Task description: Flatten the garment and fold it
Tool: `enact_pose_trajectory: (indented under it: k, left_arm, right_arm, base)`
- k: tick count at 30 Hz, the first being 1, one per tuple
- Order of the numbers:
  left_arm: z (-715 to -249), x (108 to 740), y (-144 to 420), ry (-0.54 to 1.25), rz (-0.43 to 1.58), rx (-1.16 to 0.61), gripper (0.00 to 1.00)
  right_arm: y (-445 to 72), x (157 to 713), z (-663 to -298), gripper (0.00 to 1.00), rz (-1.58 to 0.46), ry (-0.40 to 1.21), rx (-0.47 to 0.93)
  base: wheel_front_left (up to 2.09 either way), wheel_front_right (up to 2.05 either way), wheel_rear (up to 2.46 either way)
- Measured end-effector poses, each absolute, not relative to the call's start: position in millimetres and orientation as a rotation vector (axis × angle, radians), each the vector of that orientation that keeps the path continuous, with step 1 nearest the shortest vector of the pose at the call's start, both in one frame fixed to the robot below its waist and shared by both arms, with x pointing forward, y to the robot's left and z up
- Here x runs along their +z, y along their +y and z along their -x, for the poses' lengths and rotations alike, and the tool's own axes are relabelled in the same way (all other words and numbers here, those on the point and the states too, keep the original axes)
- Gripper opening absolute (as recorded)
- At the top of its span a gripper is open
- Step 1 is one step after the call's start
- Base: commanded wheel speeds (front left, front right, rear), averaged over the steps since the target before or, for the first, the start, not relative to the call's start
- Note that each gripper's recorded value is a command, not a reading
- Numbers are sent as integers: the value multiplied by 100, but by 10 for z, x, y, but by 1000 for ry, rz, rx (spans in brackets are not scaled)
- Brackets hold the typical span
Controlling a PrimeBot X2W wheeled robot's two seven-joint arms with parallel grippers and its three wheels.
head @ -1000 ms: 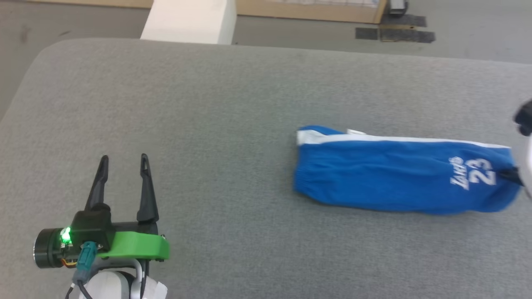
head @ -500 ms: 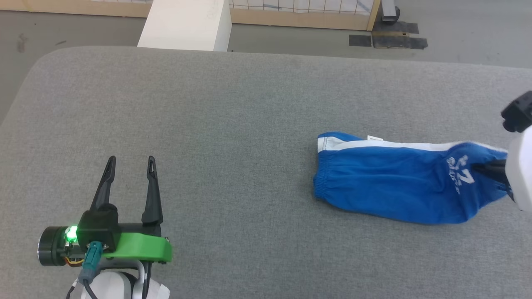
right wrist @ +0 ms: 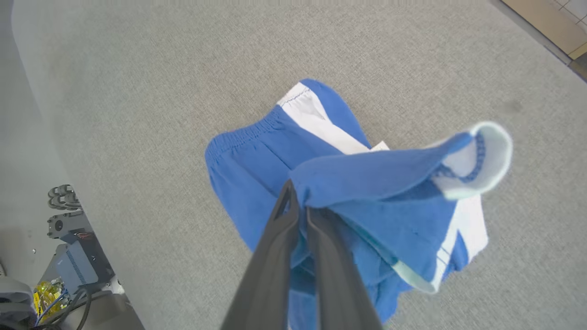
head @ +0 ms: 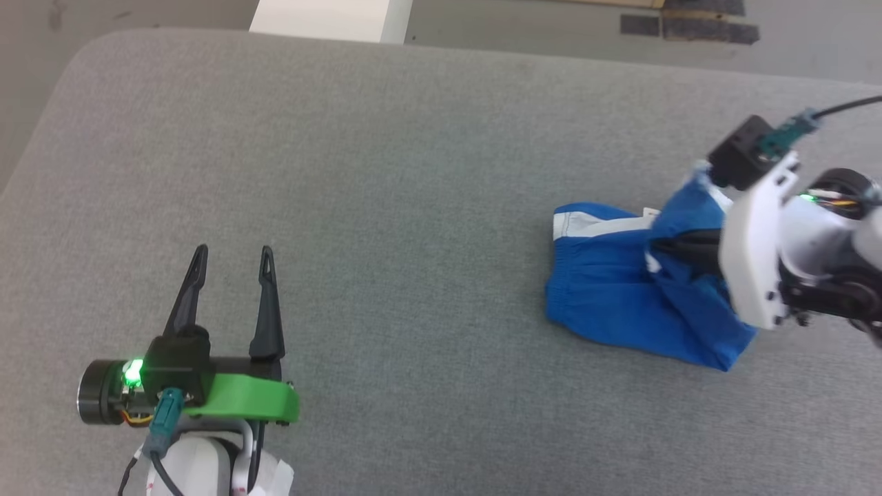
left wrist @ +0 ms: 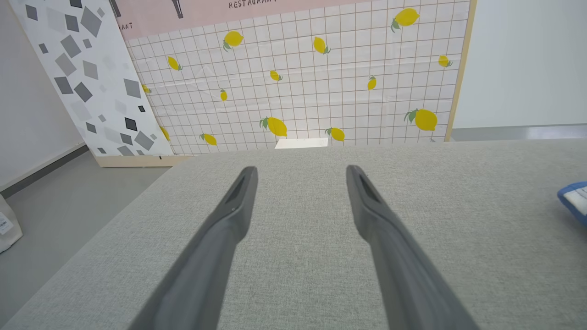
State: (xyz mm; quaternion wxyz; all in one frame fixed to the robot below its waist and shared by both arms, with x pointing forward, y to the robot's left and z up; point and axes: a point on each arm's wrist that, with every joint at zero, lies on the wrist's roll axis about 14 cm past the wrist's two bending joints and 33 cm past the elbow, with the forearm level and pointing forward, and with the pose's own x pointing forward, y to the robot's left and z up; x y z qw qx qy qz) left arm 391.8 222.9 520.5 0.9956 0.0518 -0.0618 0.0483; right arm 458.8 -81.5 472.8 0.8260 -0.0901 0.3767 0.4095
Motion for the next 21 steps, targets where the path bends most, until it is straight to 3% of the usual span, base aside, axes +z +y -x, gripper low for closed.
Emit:
enact_pose_trajectory:
  k: [11,18,19,20,21]
  left_arm:
    - [-4042,5113,2318,-98,-109,128,100]
    - [-4007,5075,2419,-82,-119,158,100]
    - [-3996,5077,2429,-82,-119,162,100]
    - [-3983,5074,2437,-80,-119,167,100]
    - [-3969,5076,2441,-80,-118,170,100]
  right_arm:
    - [-409,3955,-4529,0,210,1017,934]
    - [-355,3836,-4514,0,241,1033,954]
    - [-340,3863,-4521,18,244,1010,958]
    - [-321,3897,-4523,100,242,986,963]
    - [-288,3957,-4527,100,232,951,971]
  base:
    - [0,0,0]
    - [0,0,0]
    - [0,0,0]
    - [0,0,0]
    - [0,0,0]
